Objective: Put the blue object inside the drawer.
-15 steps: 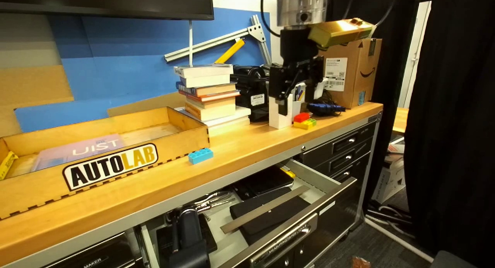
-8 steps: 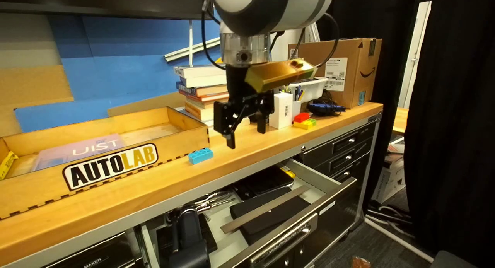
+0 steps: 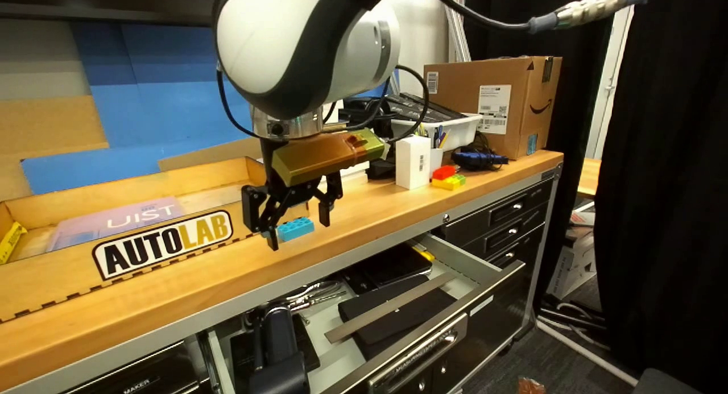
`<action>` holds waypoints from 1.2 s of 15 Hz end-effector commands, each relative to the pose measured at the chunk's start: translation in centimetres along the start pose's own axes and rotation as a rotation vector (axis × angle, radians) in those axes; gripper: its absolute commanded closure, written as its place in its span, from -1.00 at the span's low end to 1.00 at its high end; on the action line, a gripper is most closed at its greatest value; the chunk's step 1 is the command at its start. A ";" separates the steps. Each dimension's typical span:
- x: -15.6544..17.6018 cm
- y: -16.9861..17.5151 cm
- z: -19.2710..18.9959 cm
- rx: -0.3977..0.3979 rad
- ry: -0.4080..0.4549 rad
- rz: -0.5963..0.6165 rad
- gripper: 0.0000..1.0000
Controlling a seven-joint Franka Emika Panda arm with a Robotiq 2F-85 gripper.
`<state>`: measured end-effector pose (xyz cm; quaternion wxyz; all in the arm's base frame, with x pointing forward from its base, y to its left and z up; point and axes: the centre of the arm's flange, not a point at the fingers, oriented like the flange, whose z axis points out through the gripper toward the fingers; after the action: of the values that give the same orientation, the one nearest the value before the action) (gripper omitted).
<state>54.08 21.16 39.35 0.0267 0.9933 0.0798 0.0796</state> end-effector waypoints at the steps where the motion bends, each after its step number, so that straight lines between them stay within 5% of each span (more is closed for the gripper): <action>1: 0.3 -0.1 0.2 -0.003 0.001 0.002 -1.00; 6: 0.8 0.0 0.3 -0.004 0.005 0.008 -1.00; 7: 1.0 0.4 0.2 -0.057 0.112 0.099 -1.00; 12: 3.9 1.6 -0.6 -0.047 0.300 0.195 -1.00; 18: 4.7 1.8 0.2 -0.074 0.262 0.204 -1.00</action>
<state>58.05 18.97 39.89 0.0404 0.9760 -0.0168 0.2134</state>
